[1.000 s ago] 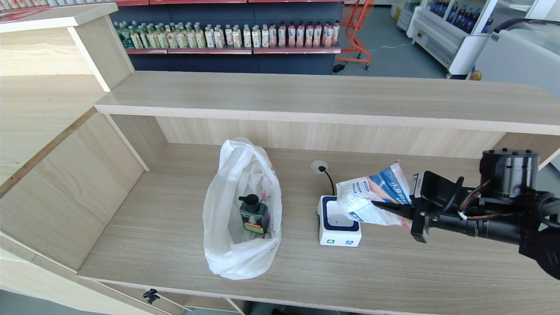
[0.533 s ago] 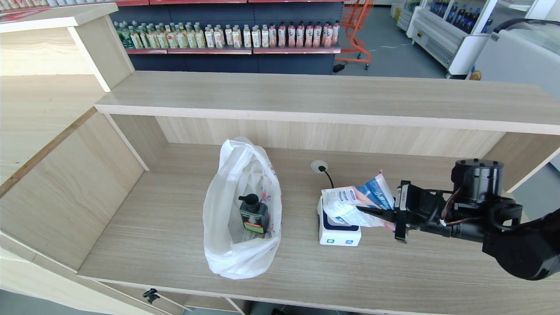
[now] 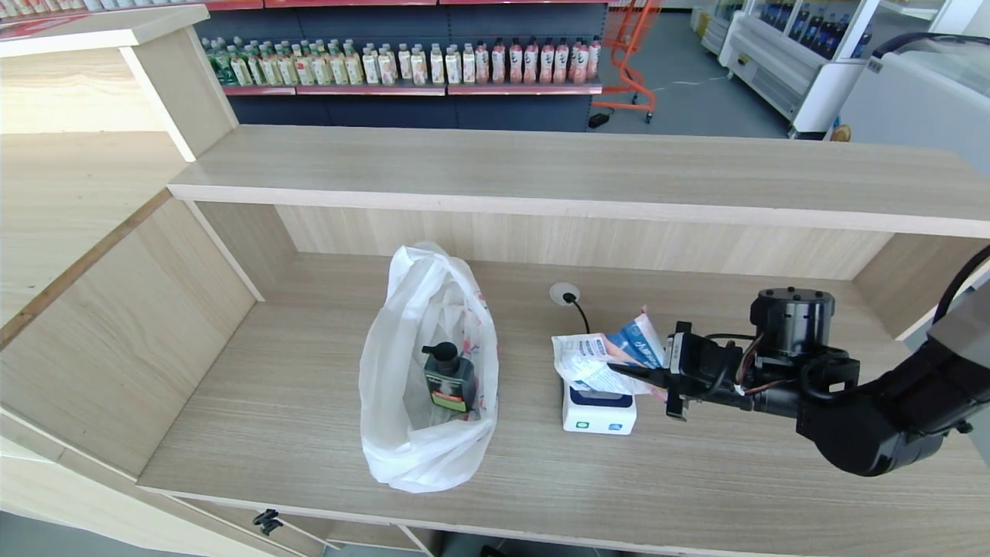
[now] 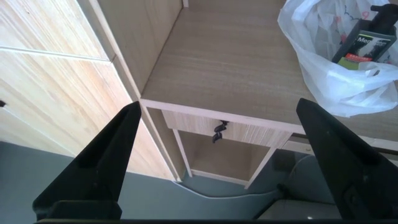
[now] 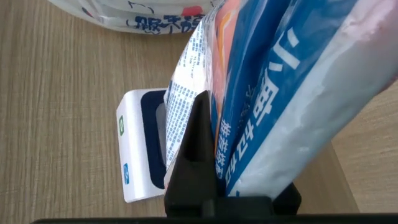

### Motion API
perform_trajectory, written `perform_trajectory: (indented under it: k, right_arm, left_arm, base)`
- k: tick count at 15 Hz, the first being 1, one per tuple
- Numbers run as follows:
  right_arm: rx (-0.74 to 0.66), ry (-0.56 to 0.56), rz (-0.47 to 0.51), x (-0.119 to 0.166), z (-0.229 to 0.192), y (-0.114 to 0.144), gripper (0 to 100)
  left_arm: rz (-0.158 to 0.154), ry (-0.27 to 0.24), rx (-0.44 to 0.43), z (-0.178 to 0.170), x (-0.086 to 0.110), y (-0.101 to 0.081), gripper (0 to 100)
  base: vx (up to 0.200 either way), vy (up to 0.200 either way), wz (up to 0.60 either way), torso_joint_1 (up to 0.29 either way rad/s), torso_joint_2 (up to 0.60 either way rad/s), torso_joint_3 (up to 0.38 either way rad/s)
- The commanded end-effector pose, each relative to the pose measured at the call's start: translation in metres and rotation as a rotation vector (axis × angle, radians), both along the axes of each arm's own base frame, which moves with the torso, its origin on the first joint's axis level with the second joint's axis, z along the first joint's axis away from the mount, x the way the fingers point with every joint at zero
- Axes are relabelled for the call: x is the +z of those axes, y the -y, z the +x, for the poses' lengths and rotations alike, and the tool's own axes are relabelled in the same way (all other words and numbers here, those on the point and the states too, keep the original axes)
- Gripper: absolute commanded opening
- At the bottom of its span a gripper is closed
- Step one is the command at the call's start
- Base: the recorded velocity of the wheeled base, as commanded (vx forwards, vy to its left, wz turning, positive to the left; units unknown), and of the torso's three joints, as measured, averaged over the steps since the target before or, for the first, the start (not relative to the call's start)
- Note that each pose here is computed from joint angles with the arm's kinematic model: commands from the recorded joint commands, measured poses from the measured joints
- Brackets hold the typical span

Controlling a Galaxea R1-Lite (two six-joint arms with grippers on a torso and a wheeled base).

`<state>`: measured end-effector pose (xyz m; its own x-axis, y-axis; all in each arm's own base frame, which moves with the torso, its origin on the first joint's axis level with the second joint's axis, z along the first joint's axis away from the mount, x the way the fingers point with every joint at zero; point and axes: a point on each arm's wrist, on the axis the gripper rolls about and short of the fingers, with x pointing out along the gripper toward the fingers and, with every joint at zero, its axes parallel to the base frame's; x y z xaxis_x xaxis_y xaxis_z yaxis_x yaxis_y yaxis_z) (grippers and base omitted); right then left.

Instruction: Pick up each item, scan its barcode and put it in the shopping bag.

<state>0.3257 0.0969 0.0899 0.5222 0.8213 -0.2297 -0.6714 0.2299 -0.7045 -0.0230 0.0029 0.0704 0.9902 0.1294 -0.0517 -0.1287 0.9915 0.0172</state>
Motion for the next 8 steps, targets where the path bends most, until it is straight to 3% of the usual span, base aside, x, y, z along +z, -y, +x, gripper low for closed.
perform_trajectory:
  k: [1, 4, 8]
  right_arm:
    - [0.006, -0.011, -0.001, -0.003, 0.001, -0.003, 0]
    - [-0.002, -0.041, 0.028, 0.003, -0.002, -0.003, 0]
    - [-0.112, -0.191, 0.223, 0.048, -0.022, -0.001, 0]
  left_arm:
    - [0.0, 0.0, 0.001, 0.0, 0.0, 0.0, 100]
    - [0.0, 0.0, 0.001, 0.0, 0.0, 0.0, 100]
    - [0.0, 0.0, 0.001, 0.0, 0.0, 0.0, 100]
  base:
    - [0.0, 0.0, 0.0, 0.0, 0.0, 0.0]
    - [0.0, 0.0, 0.0, 0.0, 0.0, 0.0]
    - [0.0, 0.0, 0.0, 0.0, 0.0, 0.0]
